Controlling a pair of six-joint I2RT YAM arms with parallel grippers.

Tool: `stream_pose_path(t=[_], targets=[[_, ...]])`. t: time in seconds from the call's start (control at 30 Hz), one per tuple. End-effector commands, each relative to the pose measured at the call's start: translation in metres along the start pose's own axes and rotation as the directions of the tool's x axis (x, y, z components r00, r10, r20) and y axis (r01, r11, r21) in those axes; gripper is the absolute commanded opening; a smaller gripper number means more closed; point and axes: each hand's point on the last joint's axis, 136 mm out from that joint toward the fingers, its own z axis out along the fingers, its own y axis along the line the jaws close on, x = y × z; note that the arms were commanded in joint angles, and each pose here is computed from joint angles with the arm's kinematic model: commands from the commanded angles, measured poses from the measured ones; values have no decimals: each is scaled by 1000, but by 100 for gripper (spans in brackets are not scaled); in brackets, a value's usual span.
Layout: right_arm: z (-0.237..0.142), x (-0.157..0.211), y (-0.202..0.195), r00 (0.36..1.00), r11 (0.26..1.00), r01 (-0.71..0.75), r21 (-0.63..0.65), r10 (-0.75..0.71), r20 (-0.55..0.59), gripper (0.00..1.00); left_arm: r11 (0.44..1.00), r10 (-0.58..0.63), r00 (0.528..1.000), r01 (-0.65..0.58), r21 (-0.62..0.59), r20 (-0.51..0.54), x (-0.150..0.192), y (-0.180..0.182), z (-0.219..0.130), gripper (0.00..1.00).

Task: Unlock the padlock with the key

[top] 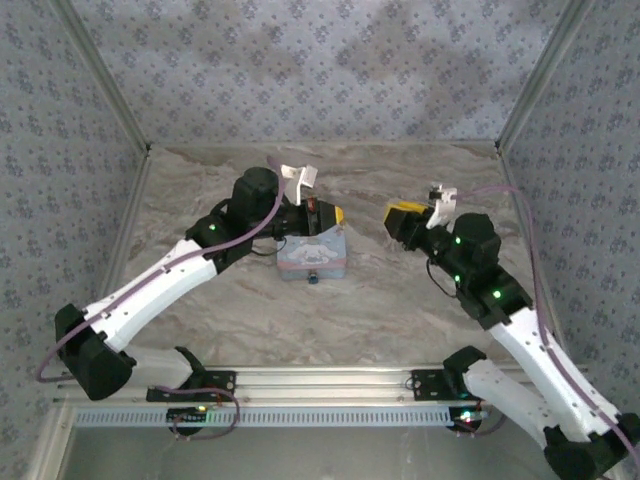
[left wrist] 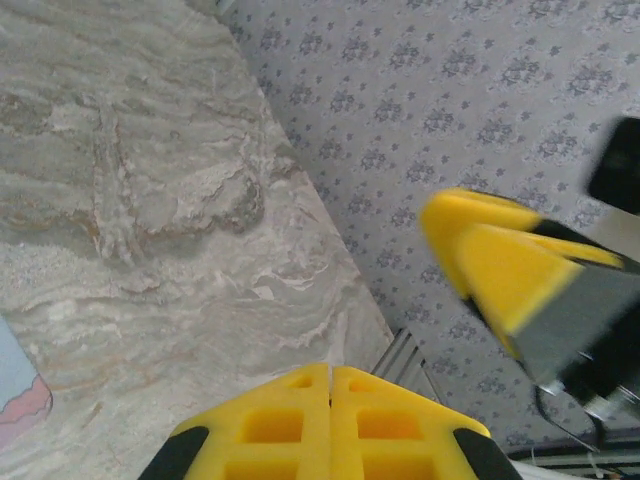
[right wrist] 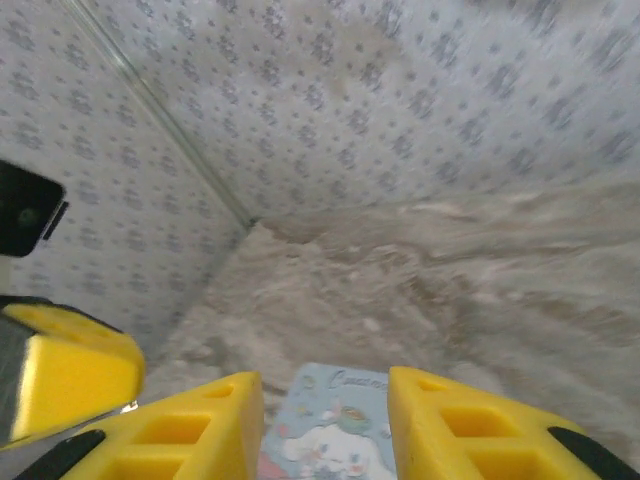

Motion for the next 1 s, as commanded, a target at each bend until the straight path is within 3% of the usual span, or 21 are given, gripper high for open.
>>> stream_pose_path(t=[0.0,0.1,0.3,0.47,0.73,0.97], targets=[[2,8,46,972,918,-233,-321,209,-108,42,994,96,992,-100,54,78,-10,-20,-12,0],[3,4,54,967,888,-255,-383,238,-92,52,990,95,989,-105,90,114,-12,-27,-15,0],[3,4,67,952,822,-297,-486,293,-85,55,984,93,983,-115,134,160,-14,-39,-18,0],[3,7,81,956,809,-284,-514,277,-93,56,980,77,982,-106,167,173,-15,-47,-15,0],[4,8,91,959,796,-278,-538,264,-104,48,975,57,981,-94,201,185,-16,-53,-13,0],[4,6,93,960,794,-273,-543,261,-100,33,974,53,978,-95,207,201,-18,-57,-16,0]])
